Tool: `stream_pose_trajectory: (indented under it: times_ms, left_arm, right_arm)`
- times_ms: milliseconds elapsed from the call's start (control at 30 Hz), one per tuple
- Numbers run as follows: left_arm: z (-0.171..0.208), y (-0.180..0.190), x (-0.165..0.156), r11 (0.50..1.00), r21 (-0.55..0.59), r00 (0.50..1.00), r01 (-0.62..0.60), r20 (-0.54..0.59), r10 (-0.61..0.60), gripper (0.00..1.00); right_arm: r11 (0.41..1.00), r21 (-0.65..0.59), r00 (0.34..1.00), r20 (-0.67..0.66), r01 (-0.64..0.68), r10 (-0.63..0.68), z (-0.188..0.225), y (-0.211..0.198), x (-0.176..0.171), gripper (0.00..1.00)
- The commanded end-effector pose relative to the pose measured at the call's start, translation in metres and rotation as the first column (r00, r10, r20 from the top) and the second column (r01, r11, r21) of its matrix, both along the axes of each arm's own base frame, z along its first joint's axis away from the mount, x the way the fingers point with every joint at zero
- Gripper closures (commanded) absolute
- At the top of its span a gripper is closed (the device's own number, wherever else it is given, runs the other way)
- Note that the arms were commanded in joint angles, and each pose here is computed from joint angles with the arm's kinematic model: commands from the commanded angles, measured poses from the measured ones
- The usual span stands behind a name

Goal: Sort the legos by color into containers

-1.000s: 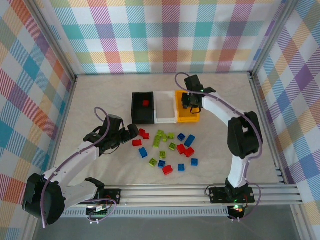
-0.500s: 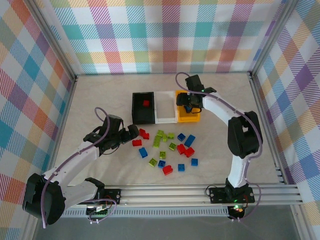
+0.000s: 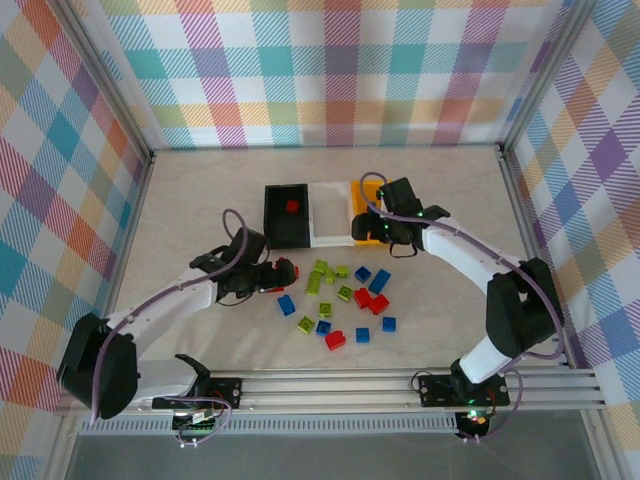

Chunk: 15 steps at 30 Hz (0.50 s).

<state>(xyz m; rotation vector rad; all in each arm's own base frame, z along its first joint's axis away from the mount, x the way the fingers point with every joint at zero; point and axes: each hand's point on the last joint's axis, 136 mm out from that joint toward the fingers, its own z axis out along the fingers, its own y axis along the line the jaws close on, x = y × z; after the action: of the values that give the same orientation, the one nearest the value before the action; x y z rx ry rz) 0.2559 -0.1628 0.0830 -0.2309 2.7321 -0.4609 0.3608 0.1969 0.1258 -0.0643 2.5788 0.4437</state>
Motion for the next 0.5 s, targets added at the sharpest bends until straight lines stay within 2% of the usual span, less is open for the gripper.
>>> stream_pose_trajectory:
  times_ms: [0, 267, 467]
  left_arm:
    - [-0.012, 0.009, 0.004, 0.991, 0.124, 0.999, 0.045, -0.027, -0.042, 0.04]
    - [-0.036, 0.009, 0.022, 0.974, 0.213, 0.996, 0.083, -0.058, -0.073, 0.12]
    - [-0.047, 0.002, 0.029, 0.971, 0.217, 0.993, 0.1, -0.085, -0.083, 0.28]
  right_arm:
    - [0.999, 0.053, 0.999, 0.036, 0.01, -0.011, 0.015, 0.002, 0.0, 0.13]
    - [0.998, 0.056, 0.998, 0.056, 0.014, -0.017, 0.022, -0.001, -0.003, 0.12]
    - [0.998, 0.052, 0.998, 0.058, 0.018, -0.021, 0.021, -0.002, -0.003, 0.12]
